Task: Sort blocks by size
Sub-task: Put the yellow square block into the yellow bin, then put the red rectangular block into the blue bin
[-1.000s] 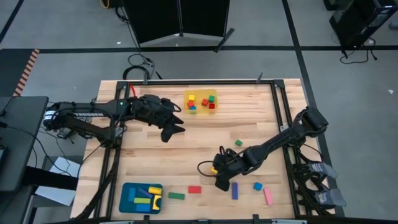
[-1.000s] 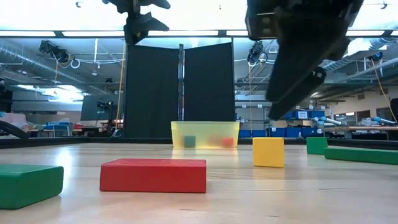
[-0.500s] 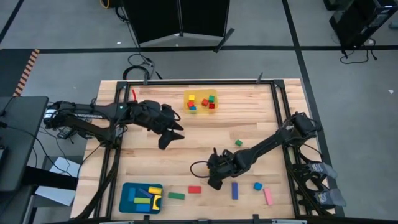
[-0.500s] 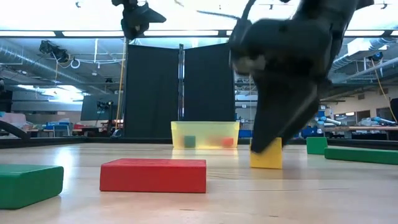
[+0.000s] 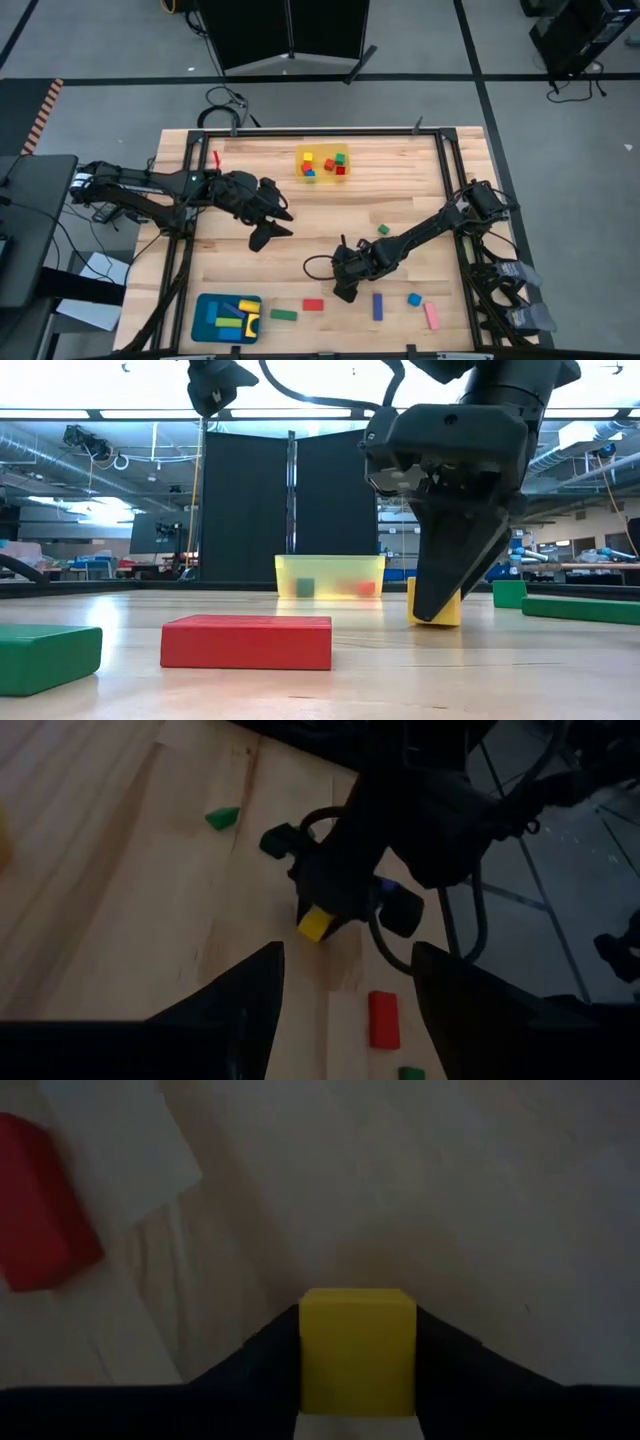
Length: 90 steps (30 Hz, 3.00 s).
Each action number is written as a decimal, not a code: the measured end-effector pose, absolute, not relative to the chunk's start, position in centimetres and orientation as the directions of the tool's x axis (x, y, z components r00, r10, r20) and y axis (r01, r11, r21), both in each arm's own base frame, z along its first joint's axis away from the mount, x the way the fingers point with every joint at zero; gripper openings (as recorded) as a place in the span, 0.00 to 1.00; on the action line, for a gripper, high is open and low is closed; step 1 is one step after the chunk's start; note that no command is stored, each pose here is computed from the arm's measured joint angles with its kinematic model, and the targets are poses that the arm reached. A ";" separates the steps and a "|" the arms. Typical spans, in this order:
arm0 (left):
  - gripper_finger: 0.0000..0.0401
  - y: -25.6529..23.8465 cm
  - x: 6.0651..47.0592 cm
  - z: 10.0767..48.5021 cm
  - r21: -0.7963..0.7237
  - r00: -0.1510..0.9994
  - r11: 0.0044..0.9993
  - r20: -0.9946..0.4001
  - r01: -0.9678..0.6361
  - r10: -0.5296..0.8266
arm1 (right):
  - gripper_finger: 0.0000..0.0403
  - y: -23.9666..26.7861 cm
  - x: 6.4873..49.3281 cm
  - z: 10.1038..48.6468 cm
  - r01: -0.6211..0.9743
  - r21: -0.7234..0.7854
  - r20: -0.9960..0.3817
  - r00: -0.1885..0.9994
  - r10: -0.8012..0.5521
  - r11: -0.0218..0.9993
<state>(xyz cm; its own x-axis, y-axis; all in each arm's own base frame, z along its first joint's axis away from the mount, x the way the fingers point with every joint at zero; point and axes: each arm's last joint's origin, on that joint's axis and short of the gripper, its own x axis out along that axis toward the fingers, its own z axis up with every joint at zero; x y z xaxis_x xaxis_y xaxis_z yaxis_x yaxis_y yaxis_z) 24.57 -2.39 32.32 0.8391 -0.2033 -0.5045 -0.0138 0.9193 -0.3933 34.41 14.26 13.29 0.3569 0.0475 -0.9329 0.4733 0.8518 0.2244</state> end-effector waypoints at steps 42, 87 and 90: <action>0.57 -1.5 23.7 33.0 -0.441 0.866 0.821 -0.484 -0.362 0.122 | 0.51 -17.5 30.8 28.2 0.563 0.389 -0.518 0.788 -0.333 0.729; 0.57 -2.5 33.0 23.1 -0.358 0.562 0.901 -0.810 -0.246 -0.169 | 0.54 3.2 25.3 25.2 0.353 0.537 -0.434 0.894 -0.107 0.766; 0.57 -2.6 34.0 22.2 -0.338 0.524 0.904 -0.836 -0.262 -0.161 | 0.54 3.6 25.4 25.2 0.334 0.544 -0.421 0.902 -0.095 0.770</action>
<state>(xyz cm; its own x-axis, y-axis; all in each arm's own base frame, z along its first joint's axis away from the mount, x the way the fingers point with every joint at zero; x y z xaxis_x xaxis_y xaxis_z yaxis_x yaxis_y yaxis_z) 34.00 -2.62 22.16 0.5241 -0.1608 -0.8363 -0.2622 0.9038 -0.3381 25.42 3.60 25.22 0.9022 -0.0945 -0.4209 0.3342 0.7700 0.5435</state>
